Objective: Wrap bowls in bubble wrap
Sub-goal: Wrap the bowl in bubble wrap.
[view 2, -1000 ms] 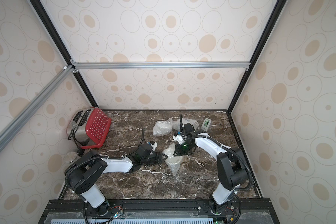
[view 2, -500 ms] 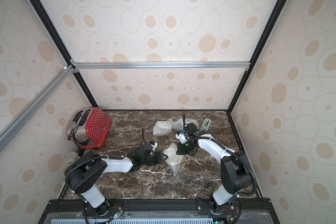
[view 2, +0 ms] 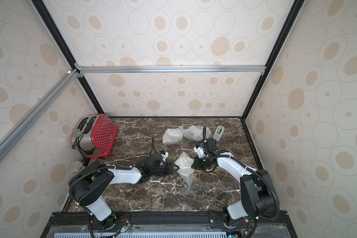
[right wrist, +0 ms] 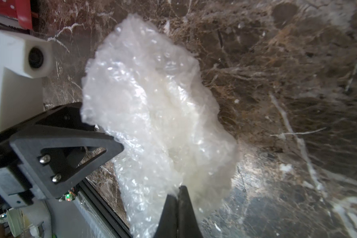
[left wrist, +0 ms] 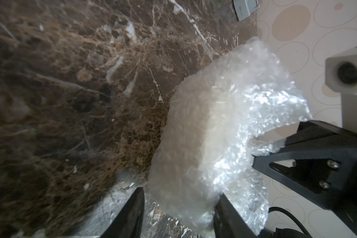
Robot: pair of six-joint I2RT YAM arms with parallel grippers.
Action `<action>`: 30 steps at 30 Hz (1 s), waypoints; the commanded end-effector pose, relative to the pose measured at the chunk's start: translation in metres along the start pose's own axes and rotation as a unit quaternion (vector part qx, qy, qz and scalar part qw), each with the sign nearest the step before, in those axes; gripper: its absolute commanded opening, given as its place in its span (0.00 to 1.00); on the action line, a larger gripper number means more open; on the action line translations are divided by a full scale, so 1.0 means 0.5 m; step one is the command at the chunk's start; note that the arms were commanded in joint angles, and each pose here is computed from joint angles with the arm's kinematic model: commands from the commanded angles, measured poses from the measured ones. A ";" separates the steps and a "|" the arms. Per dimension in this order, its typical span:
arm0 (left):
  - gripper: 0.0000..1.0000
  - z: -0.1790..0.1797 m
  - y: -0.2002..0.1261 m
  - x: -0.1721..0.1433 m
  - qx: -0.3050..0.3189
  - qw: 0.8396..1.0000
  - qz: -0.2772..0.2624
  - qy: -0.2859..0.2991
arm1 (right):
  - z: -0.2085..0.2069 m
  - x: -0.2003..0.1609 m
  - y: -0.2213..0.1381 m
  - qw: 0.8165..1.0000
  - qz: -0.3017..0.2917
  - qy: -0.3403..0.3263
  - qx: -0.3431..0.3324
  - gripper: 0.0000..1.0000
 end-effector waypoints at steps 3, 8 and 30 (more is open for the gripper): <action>0.51 -0.005 -0.004 0.014 0.009 1.000 -0.012 0.008 | -0.040 0.022 0.005 0.999 -0.014 0.025 -0.044 0.01; 0.51 -0.008 -0.004 0.014 0.007 1.000 -0.012 0.010 | -0.053 0.028 0.019 0.998 -0.008 0.037 -0.053 0.06; 0.51 -0.010 0.003 0.014 0.007 1.000 -0.003 0.013 | -0.221 0.176 -0.218 0.962 -0.192 0.176 -0.087 0.42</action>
Point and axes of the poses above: each gripper's point midway between its finger pads, its own y axis out along the fingers, its own z axis along the line the jaws close on, x = y × z, the point moved 1 cm from there along -y, back along the fingers, and after that the axes turned 6 degrees about -y, right-handed, at the moved point
